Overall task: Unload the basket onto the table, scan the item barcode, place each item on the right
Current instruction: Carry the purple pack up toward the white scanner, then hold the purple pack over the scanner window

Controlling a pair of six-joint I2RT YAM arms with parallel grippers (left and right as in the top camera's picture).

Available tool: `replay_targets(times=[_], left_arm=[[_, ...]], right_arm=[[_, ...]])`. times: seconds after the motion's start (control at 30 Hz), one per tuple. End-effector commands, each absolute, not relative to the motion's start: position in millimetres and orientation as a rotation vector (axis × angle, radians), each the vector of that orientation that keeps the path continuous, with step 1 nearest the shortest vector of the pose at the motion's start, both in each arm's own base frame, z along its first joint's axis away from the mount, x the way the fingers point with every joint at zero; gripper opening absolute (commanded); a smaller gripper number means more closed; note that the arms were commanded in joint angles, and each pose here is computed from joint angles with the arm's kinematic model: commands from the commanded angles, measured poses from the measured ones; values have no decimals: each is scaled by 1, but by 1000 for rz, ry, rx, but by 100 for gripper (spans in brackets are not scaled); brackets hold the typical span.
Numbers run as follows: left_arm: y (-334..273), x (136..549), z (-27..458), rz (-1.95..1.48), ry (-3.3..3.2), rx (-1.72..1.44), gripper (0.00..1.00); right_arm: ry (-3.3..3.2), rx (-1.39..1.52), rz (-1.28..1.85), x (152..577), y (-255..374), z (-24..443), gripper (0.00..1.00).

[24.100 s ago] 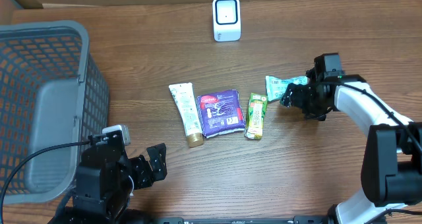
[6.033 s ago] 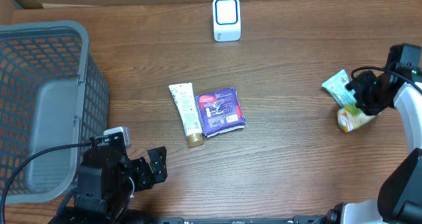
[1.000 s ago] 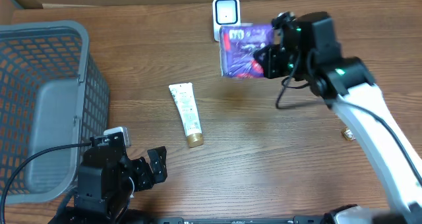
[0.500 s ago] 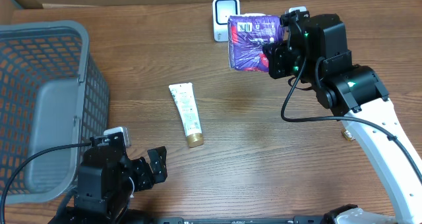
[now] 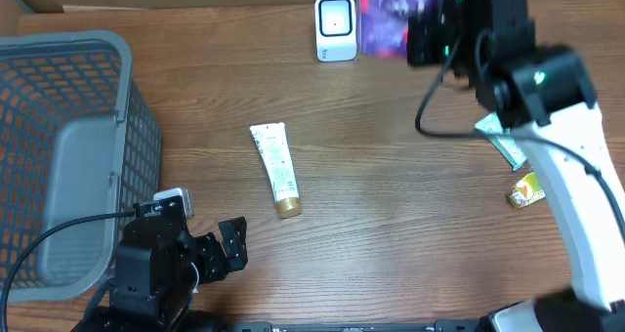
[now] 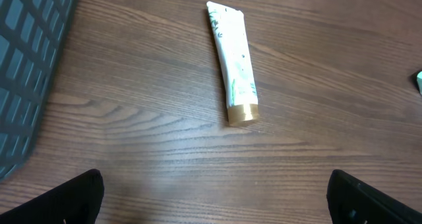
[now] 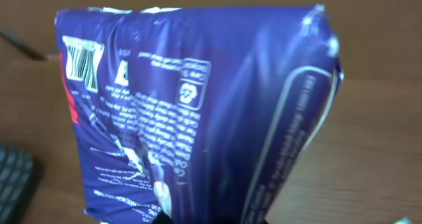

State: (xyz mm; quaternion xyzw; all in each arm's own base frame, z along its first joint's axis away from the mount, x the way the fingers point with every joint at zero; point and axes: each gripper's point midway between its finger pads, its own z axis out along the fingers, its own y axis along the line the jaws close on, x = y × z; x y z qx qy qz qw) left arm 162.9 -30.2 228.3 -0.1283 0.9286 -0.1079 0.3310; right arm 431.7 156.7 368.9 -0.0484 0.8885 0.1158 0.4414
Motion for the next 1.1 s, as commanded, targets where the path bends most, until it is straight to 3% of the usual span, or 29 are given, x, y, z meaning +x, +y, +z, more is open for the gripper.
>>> replay_targets(times=[0.0,0.33,0.47,0.73,1.07], left_arm=[[-31,161,230,-295,2419,-335,99],[-31,161,230,-295,2419,-335,100],[-31,161,230,-295,2419,-335,100],[-31,161,230,-295,2419,-335,100],[-31,161,229,-291,2419,-336,99]], right_arm=[[2145,-115,101,459,154,387,3],[1844,62,-777,493,154,392,4],[1828,24,-888,513,164,370,4],[1847,-452,-1203,565,186,308,4],[1767,-739,-1235,603,223,251,4]])
